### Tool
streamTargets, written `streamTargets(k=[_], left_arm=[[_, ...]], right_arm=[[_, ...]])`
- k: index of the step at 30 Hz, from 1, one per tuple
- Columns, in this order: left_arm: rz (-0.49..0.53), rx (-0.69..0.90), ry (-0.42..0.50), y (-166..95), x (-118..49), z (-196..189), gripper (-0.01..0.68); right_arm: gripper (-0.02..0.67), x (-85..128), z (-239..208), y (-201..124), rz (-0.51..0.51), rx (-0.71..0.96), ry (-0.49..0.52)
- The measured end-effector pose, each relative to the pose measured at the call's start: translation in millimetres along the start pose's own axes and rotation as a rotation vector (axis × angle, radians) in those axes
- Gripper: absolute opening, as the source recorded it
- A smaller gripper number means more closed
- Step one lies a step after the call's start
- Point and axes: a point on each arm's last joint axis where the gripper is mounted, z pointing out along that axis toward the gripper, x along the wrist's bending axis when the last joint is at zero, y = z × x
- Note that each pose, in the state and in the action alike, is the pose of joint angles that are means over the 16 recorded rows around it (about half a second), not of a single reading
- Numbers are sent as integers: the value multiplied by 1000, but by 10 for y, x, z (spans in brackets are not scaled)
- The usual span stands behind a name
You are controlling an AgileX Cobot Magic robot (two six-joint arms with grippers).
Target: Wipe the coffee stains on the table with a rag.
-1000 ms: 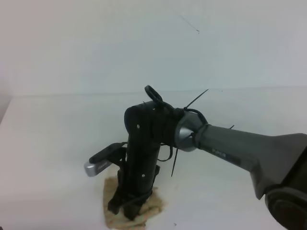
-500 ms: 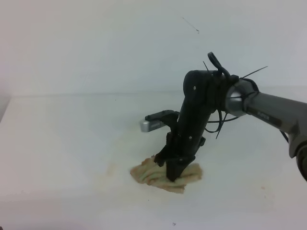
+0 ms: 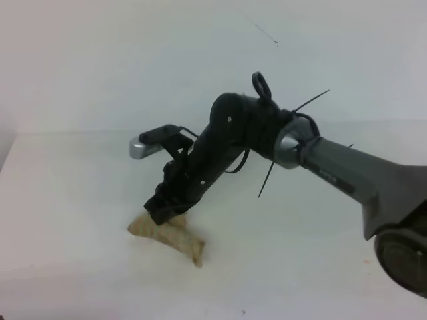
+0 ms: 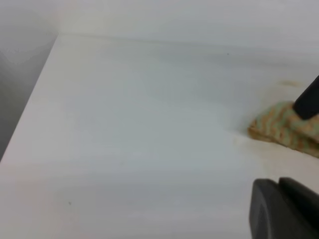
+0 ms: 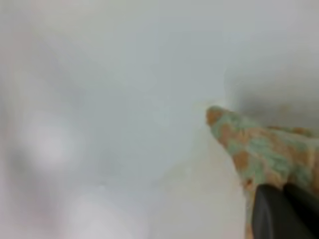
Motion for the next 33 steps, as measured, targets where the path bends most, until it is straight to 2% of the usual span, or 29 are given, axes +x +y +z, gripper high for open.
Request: streamTargets(k=[7,14,26,30,33], left_arm=[[0,0,0,0,0,0,-2],[0,0,0,0,0,0,-2],[0,0,0,0,0,0,-2],[0,0,0,0,0,0,-2],[0,0,0,0,0,0,-2]], right_arm=[[11,-160,256,-31,20,-13,-13],[11,-527,328,-77,69,-75,-94],[11,-1410,-73,-242,207,-173,-262],[11,-1594,-259,-327,243,-153,-282],[11,-1647,-435,-362,248,-124,-287]])
